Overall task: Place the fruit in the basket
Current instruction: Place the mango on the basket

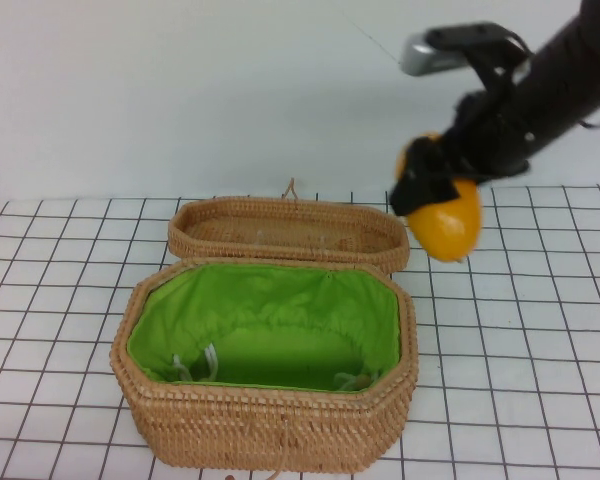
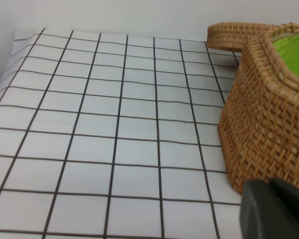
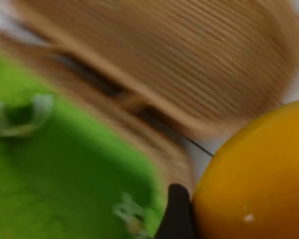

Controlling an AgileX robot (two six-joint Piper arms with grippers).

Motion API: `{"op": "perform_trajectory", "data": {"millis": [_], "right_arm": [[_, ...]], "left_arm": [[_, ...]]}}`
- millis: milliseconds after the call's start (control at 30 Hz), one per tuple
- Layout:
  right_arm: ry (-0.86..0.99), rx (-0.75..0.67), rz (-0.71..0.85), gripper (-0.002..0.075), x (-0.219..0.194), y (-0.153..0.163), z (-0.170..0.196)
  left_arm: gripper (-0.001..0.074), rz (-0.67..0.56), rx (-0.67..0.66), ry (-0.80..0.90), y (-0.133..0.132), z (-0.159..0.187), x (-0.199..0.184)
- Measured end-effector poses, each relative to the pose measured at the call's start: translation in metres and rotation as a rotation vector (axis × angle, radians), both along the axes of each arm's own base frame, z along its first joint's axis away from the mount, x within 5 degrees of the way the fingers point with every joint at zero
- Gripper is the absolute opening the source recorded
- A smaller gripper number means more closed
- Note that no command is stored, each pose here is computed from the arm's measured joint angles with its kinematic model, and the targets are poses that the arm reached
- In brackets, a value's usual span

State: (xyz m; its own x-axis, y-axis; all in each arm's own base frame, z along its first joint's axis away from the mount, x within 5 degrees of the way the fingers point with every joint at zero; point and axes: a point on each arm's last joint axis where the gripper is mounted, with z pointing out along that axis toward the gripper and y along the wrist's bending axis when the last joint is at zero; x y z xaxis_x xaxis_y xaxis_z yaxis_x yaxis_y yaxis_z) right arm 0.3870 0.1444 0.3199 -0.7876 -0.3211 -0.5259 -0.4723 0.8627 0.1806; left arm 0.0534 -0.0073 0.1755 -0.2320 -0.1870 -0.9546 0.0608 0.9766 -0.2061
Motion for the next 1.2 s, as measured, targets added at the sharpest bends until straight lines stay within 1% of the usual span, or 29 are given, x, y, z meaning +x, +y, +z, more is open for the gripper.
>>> {"op": "perform_trajectory", "data": {"millis": [100,167,233,333,467,567,667,800,967,1033,1200], "right_arm": [[-0.137,-0.018,0.224,0.0557,-0.007,0.028,0.021],[-0.226,-0.043,0.349,0.0557,-0.013,0.046,0.026],[-0.272,-0.053,0.447,0.0557,-0.019,0.062,0.026],[-0.296,-0.069,0.576,0.0556,-0.027,0.087,0.016],[-0.256,-0.098,0.700,0.0556,-0.032,0.119,-0.015],[-0.200,-0.113,0.737,0.0556,-0.031,0.135,-0.043],[-0.135,-0.142,0.757,0.0556,-0.029,0.141,-0.067],[-0.051,-0.202,0.701,0.0574,-0.025,0.140,-0.088],[-0.018,-0.229,0.589,0.0666,-0.022,0.136,-0.089],[-0.003,-0.237,0.580,0.0681,-0.022,0.135,-0.090],[0.049,-0.251,0.596,0.0690,-0.027,0.132,-0.090]], "left_arm": [[0.0001,0.000,0.000,0.000,0.000,0.000,0.000],[0.0001,0.000,0.000,0.000,0.000,0.000,0.000],[0.0001,0.000,0.000,0.000,0.000,0.000,0.000],[0.0001,0.000,0.000,0.000,0.000,0.000,0.000],[0.0001,0.000,0.000,0.000,0.000,0.000,0.000],[0.0001,0.000,0.000,0.000,0.000,0.000,0.000],[0.0001,0.000,0.000,0.000,0.000,0.000,0.000],[0.0001,0.000,0.000,0.000,0.000,0.000,0.000],[0.0001,0.000,0.000,0.000,0.000,0.000,0.000],[0.0001,0.000,0.000,0.000,0.000,0.000,0.000],[0.0001,0.000,0.000,0.000,0.000,0.000,0.000]]}}
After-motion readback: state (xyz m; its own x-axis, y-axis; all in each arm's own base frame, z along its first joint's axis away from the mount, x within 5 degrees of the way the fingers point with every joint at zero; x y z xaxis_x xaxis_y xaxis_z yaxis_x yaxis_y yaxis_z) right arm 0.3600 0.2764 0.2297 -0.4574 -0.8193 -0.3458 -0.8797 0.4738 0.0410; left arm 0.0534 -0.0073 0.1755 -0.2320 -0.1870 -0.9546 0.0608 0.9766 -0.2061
